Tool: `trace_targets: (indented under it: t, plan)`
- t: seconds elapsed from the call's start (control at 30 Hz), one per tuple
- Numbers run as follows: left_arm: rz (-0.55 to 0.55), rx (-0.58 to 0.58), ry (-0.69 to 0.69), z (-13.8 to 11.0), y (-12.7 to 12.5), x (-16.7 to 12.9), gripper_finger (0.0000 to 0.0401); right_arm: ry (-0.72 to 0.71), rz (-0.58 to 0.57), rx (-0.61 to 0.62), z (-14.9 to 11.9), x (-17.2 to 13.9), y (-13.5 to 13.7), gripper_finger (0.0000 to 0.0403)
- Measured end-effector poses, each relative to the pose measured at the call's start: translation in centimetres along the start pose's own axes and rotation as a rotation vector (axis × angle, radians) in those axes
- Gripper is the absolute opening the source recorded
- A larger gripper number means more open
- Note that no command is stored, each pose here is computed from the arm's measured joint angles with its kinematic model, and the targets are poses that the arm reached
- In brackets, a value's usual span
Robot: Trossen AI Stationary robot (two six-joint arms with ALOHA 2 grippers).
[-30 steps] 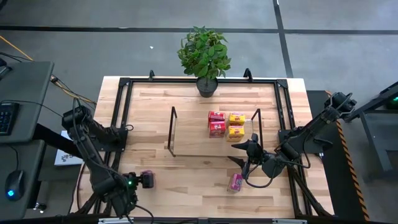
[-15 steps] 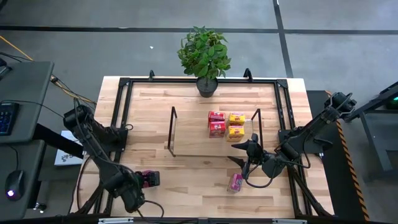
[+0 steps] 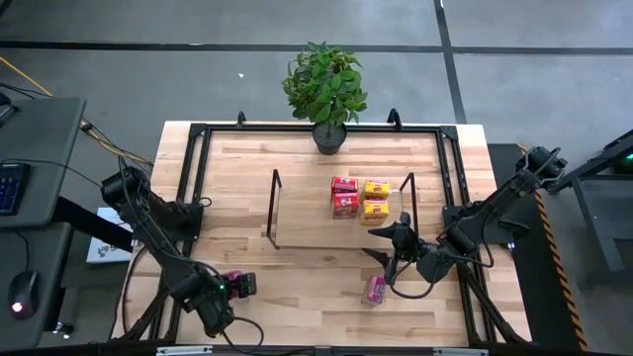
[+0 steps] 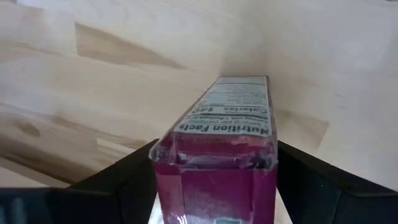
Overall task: Stack cereal on shelf
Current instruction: Put the left purple cereal box on the shelf
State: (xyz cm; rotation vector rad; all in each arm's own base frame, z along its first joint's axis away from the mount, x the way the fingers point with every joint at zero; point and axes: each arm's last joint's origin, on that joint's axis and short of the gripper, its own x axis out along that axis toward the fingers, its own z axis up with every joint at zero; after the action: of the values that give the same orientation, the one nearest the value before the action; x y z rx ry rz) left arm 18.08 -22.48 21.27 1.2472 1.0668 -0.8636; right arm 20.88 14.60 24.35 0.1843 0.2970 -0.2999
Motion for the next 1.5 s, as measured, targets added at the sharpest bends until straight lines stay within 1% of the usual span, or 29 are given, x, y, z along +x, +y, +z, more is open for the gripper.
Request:
trace_targets:
  t: [0.1, 0.17, 0.4, 0.53, 0.77, 0.93, 1.3, 1.4, 1.5]
  plan:
    - [-0.001, -0.044, 0.003, -0.1, 0.0, 0.0, 0.0275, 0.000, 0.000, 0.000, 0.0, 0.0, 0.0, 0.0236]
    - [-0.009, -0.051, 0.004, -0.1, 0.2, 0.2, 0.0275, 0.000, 0.000, -0.001, 0.0, 0.0, 0.0, 0.0236]
    - [-0.076, -0.082, 0.000, -0.4, 0.8, 1.0, 0.0275, 0.000, 0.000, 0.000, 0.0, 0.0, 0.0, 0.0236]
    - [-0.120, -0.041, 0.009, -0.4, 1.1, 1.9, 0.0275, 0.000, 0.000, 0.000, 0.0, 0.0, 0.0, 0.0236]
    - [-0.145, -0.040, 0.036, -0.4, 1.2, 2.9, 0.0270, 0.000, 0.000, -0.003, 0.0, 0.0, 0.0, 0.0236]
    - [-0.160, -0.040, 0.028, -0.3, 1.2, 2.9, 0.0243, 0.001, 0.000, -0.005, 0.0, 0.0, 0.0, 0.0236]
    - [-0.161, -0.051, 0.032, -0.4, 1.1, 2.8, 0.0154, 0.002, -0.001, -0.005, 0.0, 0.0, 0.0, 0.0236]
    - [-0.158, -0.106, 0.033, -0.4, 1.1, 2.6, 0.0142, 0.003, -0.001, -0.007, 0.0, 0.0, 0.0, 0.0236]
    - [-0.152, -0.187, 0.030, -0.3, 1.5, 1.6, 0.0138, 0.005, -0.003, -0.010, -0.1, 0.0, 0.0, 0.0236]
